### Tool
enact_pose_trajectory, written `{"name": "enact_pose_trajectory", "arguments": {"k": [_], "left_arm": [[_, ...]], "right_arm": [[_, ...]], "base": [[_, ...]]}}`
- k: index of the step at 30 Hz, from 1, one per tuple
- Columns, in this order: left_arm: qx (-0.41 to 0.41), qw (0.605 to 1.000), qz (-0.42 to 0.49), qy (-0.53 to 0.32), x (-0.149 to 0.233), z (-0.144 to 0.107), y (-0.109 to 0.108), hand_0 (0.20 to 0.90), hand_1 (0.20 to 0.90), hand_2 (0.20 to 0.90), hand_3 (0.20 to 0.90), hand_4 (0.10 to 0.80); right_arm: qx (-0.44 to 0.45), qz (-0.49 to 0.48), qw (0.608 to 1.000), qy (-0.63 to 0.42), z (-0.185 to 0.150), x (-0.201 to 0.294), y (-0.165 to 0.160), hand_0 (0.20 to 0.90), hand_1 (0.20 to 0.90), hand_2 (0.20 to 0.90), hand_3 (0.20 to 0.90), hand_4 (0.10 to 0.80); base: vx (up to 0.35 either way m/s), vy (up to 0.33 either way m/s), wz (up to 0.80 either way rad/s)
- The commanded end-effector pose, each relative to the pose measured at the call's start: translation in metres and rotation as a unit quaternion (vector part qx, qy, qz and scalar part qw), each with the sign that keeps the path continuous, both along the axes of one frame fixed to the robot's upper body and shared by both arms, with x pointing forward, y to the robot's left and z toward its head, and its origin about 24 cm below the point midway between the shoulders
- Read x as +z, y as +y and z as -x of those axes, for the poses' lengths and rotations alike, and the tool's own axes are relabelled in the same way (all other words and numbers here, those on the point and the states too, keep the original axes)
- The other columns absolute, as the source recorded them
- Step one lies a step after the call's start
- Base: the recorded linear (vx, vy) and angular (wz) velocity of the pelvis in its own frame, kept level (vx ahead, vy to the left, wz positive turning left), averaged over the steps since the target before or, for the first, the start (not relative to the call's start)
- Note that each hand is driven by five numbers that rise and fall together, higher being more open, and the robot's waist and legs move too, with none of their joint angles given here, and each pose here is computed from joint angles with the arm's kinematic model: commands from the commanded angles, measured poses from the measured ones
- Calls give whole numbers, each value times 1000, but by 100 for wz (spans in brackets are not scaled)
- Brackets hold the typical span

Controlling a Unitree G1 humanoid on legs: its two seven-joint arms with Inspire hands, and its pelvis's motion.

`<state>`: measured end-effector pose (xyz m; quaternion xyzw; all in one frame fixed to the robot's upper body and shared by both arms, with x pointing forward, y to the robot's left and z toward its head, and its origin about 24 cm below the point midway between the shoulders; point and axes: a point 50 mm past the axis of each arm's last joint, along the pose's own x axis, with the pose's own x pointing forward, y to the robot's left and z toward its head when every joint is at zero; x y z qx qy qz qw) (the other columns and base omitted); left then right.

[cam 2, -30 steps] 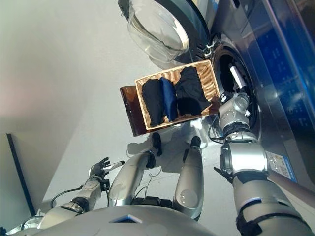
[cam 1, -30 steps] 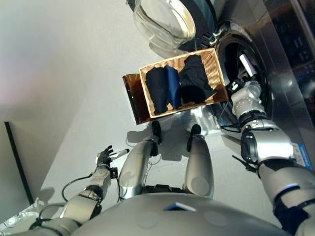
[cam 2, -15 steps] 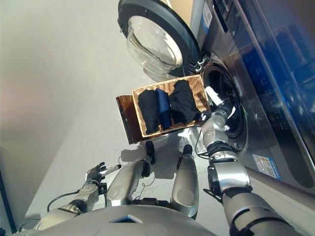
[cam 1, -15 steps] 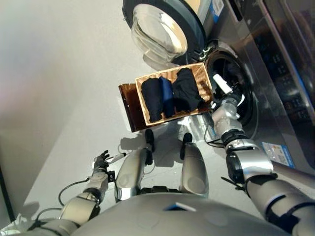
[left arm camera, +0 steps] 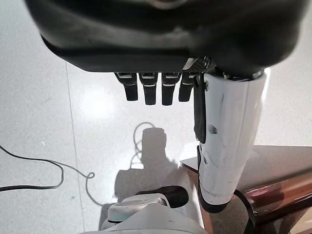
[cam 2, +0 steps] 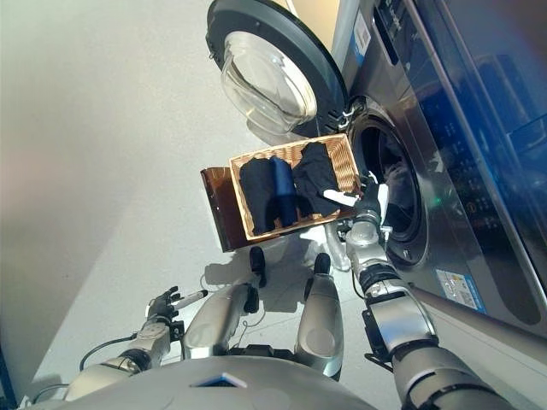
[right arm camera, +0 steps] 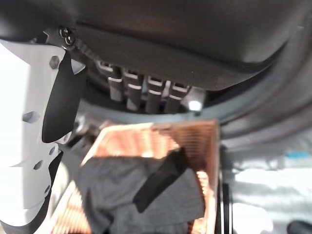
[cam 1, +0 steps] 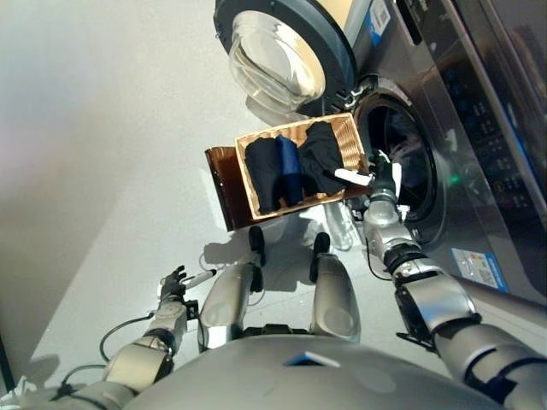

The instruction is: Pick up the clothes and place them into the washing machine

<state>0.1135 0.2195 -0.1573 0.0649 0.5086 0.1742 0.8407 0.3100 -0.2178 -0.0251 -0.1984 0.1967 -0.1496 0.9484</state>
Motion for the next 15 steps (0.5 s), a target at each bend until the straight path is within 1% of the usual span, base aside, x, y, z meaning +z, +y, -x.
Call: {"name": "enact_pose_trajectory", "arguments": {"k": [1,7,8,9,13,15], "left_arm": [[20,999,-36,28,0,15,18,900,900,900,900,800],[22,999,-42,19,1,9,18,900,900,900,900,800],[22,999,-42,19,1,9,18,900,900,900,900,800],[21,999,-43,16,2,8,19,900,900,900,900,800],[26,999,-44,13,2,7,19,900,900,900,900,800],[23,999,-45,11,2,5,17,900,900,900,900,800]], "right_arm": [[55,54,995,-70,-19,33,4,900,900,900,900,800],[105,96,988,-52,-21,27,25,900,900,900,900,800],[105,96,988,-52,-21,27,25,900,900,900,900,800],[111,93,988,-47,-21,24,32,900,900,900,900,800],[80,65,994,-33,-17,15,33,900,900,900,900,800],[86,73,993,-25,-17,12,37,900,900,900,900,800]], "base": [[0,0,0],[0,0,0],[0,0,0],[0,0,0],[0,-2,3],[-10,1,3]]}}
